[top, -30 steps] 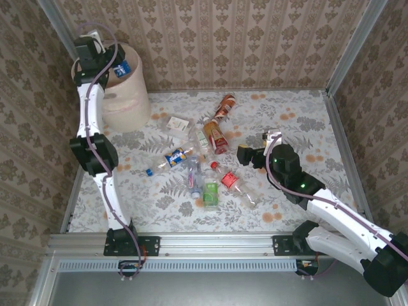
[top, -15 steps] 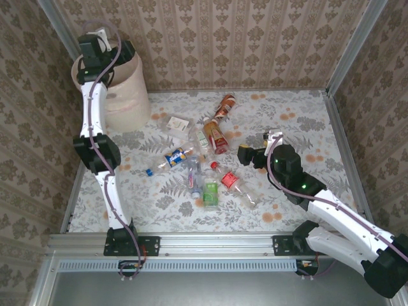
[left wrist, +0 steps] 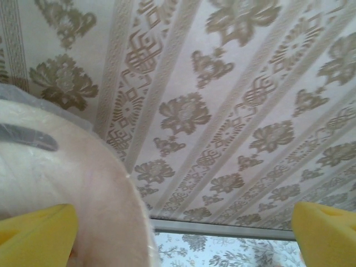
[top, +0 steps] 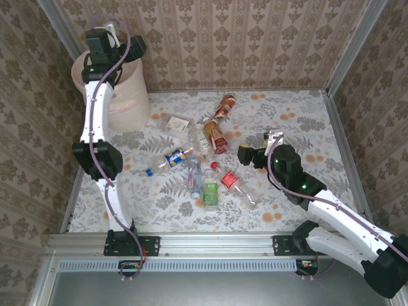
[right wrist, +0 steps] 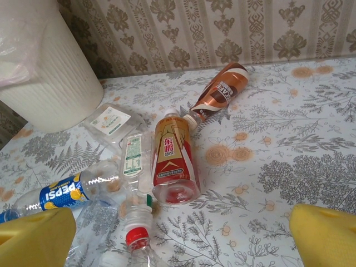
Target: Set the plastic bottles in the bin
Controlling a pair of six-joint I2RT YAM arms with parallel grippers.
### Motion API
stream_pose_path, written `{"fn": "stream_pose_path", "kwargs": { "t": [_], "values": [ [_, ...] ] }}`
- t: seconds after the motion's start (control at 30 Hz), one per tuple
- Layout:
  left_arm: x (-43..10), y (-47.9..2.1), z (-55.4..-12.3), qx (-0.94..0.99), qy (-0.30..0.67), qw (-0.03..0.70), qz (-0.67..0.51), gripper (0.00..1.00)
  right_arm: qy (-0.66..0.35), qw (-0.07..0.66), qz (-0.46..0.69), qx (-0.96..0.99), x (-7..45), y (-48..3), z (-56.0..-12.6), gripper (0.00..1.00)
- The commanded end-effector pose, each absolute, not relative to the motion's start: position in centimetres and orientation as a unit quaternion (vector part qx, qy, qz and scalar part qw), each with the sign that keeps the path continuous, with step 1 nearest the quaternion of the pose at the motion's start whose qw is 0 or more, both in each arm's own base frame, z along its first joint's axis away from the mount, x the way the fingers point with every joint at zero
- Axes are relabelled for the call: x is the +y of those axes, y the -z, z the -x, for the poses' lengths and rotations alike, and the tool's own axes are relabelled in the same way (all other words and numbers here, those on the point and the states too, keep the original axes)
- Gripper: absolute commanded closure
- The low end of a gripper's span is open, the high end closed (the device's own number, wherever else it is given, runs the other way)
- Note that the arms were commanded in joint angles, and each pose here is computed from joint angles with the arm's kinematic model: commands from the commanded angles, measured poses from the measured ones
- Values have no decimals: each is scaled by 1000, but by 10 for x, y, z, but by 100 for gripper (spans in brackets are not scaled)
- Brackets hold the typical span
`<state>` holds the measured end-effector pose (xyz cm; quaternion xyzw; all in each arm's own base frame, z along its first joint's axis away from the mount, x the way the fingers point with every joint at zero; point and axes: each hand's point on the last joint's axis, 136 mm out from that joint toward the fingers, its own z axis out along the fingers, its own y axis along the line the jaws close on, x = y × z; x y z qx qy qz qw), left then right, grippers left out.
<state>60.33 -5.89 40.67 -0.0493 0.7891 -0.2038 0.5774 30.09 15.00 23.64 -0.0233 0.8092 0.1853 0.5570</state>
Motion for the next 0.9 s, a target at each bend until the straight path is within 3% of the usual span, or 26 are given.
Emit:
{"fn": "stream_pose_path", "kwargs": {
  "t": [0.0,0.37,0.7,0.87],
  "values": [
    [-62,-436,-582,777,168,605,55,0,-182,557,12,810,146,-233,-299,0],
    [-122,-422,-534,796,136,587,60,0,-180,554,11,813,146,-227,-301,0],
    [-180,-375,-490,820,83,560,86,0,-185,551,9,814,152,-223,-306,0],
    [-193,-327,-483,841,65,518,139,0,-182,546,11,817,152,-217,-306,0]
  ]
}}
